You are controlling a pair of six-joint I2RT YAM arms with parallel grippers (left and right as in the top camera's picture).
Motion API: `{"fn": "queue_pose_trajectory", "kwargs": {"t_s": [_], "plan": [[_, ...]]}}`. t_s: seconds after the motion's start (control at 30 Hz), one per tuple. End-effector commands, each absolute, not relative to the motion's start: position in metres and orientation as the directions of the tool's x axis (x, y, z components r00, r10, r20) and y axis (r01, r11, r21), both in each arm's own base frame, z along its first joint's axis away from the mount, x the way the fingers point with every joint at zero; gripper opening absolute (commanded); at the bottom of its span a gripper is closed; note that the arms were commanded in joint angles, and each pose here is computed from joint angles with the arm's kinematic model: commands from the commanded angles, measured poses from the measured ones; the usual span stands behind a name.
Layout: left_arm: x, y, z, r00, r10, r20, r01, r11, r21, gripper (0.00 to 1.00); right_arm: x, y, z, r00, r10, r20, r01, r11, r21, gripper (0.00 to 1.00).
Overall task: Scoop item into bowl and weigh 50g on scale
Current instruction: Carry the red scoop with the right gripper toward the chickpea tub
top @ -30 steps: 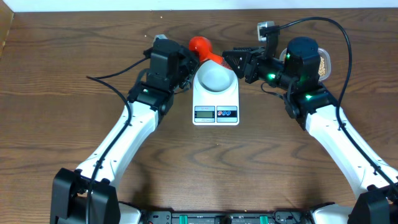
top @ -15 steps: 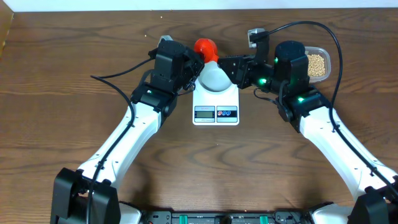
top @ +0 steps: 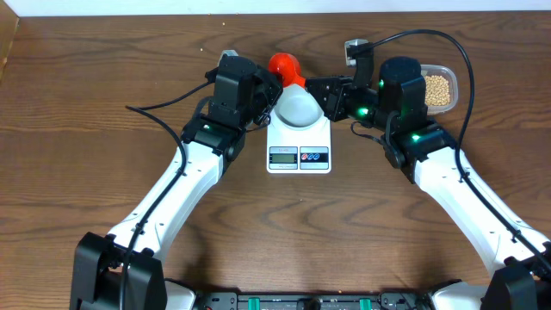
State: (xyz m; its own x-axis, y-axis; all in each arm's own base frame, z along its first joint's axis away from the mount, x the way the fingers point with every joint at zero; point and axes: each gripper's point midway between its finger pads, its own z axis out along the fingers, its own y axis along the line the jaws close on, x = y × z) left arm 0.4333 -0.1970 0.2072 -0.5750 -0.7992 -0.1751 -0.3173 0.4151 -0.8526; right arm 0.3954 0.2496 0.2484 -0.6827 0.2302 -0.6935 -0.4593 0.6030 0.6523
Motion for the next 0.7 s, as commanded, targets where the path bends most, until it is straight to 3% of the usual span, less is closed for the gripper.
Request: {"fn": "queue_pose_trajectory", "kwargs": {"t_s": [0.0,0.13,0.33,0.67], "plan": [[0.432,-0.197,0.213,-0.565,-0.809,-0.163,-0.319,0.397,-0.861,0.07,0.397,0.254,0.254,-0.678,0.231,-0.698,-0.467,0.597,0.652,0.09],[0.432,-0.197,0.213,-0.565,-0.808,-0.164,-0.319,0.397,-0.861,0.07,0.398,0.254,0.256,-0.669,0.237,-0.705,-0.471,0.598,0.648,0.01],[0.432,-0.197,0.212,-0.565,-0.808,-0.164,-0.319,0.398,-0.86,0.09,0.401,0.252,0.261,-0.653,0.245,-0.717,-0.482,0.596,0.643,0.01],[0.432,-0.197,0.212,-0.565,-0.809,-0.164,-0.319,0.398,-0.86,0.29,0.411,0.236,0.257,-0.645,0.273,-0.714,-0.442,0.628,0.64,0.01]]}}
